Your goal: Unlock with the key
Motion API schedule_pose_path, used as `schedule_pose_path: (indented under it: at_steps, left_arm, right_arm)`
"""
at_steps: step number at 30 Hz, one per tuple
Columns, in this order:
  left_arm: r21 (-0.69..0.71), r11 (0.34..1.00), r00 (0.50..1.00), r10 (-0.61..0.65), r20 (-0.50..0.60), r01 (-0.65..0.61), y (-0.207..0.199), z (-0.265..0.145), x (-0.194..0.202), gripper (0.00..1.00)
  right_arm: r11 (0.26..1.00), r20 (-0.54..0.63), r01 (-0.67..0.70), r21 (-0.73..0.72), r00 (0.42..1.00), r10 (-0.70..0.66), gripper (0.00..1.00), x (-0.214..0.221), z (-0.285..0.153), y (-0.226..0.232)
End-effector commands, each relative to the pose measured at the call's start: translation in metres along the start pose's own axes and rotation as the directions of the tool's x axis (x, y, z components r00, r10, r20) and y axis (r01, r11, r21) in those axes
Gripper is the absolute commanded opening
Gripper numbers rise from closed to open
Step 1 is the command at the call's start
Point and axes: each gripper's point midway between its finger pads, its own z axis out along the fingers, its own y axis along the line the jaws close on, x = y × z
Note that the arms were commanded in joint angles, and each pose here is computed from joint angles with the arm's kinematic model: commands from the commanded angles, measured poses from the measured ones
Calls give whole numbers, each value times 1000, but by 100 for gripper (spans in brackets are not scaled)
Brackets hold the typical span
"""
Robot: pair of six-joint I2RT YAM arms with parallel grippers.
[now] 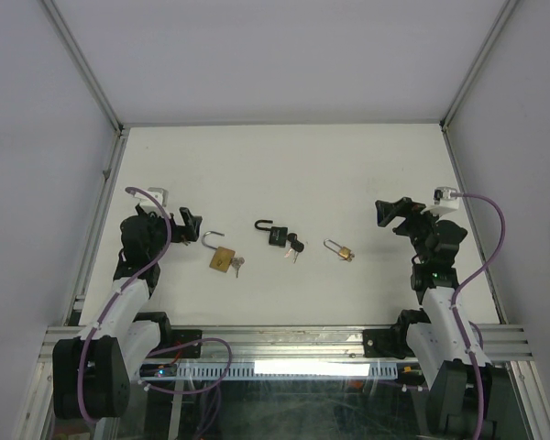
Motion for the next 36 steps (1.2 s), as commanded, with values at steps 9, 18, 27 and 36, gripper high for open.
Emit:
schedule_pose_path:
  at_steps: [9, 18, 27, 36]
  left_arm:
    - [86, 996, 987, 12, 163, -26, -21, -5, -50, 99]
    - [106, 992, 989, -78, 122, 65, -25, 0, -50, 99]
    - [176, 977, 978, -147, 147, 120, -47, -11, -109, 99]
    - [65, 991, 990, 107, 94, -113, -8, 8, -20, 99]
  right_arm:
    - [998, 112, 42, -54, 993, -35, 100, -34, -1, 15]
    - [996, 99, 37, -78, 995, -29, 100, -35, 2, 19]
    - [970, 141, 73, -230, 989, -41, 100, -78, -7, 64]
    - [997, 0, 81, -20, 997, -81, 100, -22, 3, -2]
